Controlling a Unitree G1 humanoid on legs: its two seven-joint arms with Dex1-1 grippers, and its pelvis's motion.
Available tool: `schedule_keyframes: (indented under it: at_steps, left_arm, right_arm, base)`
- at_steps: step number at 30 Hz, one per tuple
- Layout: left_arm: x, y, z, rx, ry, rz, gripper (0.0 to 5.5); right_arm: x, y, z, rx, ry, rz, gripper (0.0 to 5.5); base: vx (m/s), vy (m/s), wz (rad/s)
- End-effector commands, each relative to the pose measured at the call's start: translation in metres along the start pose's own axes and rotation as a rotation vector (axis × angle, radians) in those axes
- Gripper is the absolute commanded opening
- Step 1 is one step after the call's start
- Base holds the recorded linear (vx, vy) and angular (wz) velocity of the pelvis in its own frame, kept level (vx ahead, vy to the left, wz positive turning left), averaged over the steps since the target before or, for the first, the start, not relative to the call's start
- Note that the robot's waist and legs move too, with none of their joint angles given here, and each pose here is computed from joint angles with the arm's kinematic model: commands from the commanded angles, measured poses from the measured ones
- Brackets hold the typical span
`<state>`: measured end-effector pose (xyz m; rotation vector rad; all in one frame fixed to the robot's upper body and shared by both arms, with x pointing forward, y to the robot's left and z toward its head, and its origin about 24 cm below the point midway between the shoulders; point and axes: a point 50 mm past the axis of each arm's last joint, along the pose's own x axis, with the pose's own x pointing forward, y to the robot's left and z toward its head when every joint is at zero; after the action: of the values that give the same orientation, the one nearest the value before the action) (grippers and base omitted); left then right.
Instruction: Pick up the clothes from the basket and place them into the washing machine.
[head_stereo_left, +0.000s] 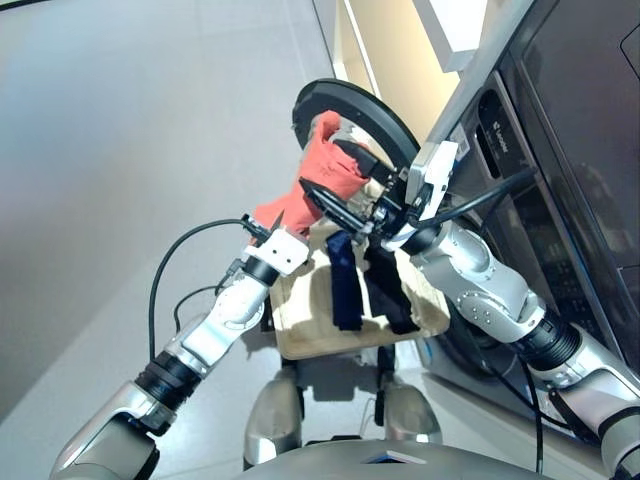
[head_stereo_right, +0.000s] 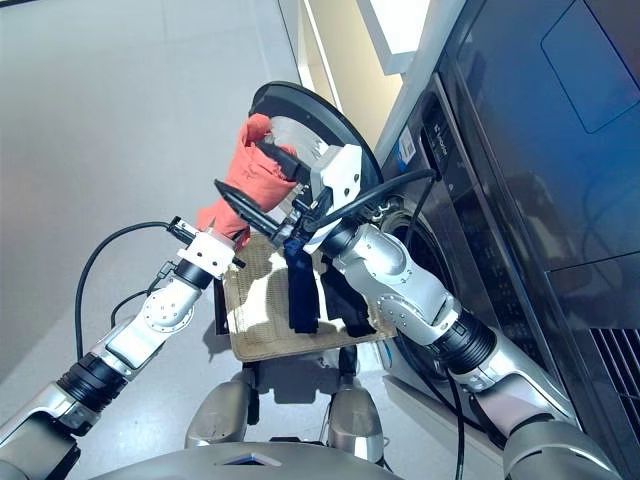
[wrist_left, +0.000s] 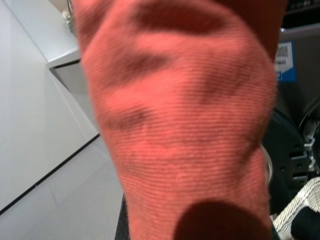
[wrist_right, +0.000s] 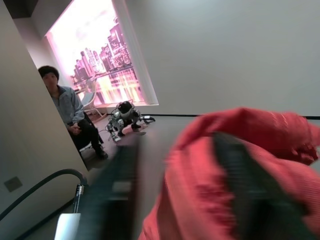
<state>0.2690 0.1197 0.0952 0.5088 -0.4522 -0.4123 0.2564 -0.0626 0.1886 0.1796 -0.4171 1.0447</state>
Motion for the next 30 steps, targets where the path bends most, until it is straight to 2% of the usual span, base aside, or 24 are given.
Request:
schedule_keyframes:
  at_steps: [1, 17, 23, 24, 25, 26, 30]
  left_arm:
    - [0.012, 0.003, 0.04, -0.061, -0.228, 0.051, 0.0]
    - [0.016, 0.002, 0.049, -0.003, -0.291, 0.081, 0.0]
    - [0.014, 0.006, 0.051, -0.026, -0.294, 0.107, 0.0]
    - [0.014, 0.005, 0.05, -0.026, -0.29, 0.107, 0.32]
    - [0.013, 0.005, 0.05, -0.03, -0.284, 0.107, 2.42]
    - [0.013, 0.01, 0.053, -0.035, -0.296, 0.12, 5.5]
    - [0.01, 0.013, 0.052, -0.05, -0.293, 0.149, 5.5]
  right_arm:
    - [0.002, 0.01, 0.009, 0.058, -0.091, 0.037, 0.0]
    - [-0.009, 0.002, 0.005, 0.027, -0.086, -0.048, 0.0]
    - [-0.015, -0.003, 0.0, 0.007, -0.082, -0.106, 0.0]
    - [-0.017, -0.004, 0.0, 0.0, -0.086, -0.124, 0.0]
    - [-0.018, -0.006, -0.001, -0.011, -0.09, -0.146, 0.0]
    - [-0.023, -0.01, -0.002, -0.034, -0.096, -0.197, 0.0]
    - [-0.041, -0.027, -0.01, -0.119, -0.086, -0.389, 0.0]
  base:
    - [0.0, 0.0, 0.0]
    - [0.0, 0.0, 0.0]
    - [0.0, 0.0, 0.0]
    - [0.0, 0.0, 0.0]
    - [0.0, 0.0, 0.0]
    - [0.0, 0.0, 0.0]
    - [0.0, 0.0, 0.0]
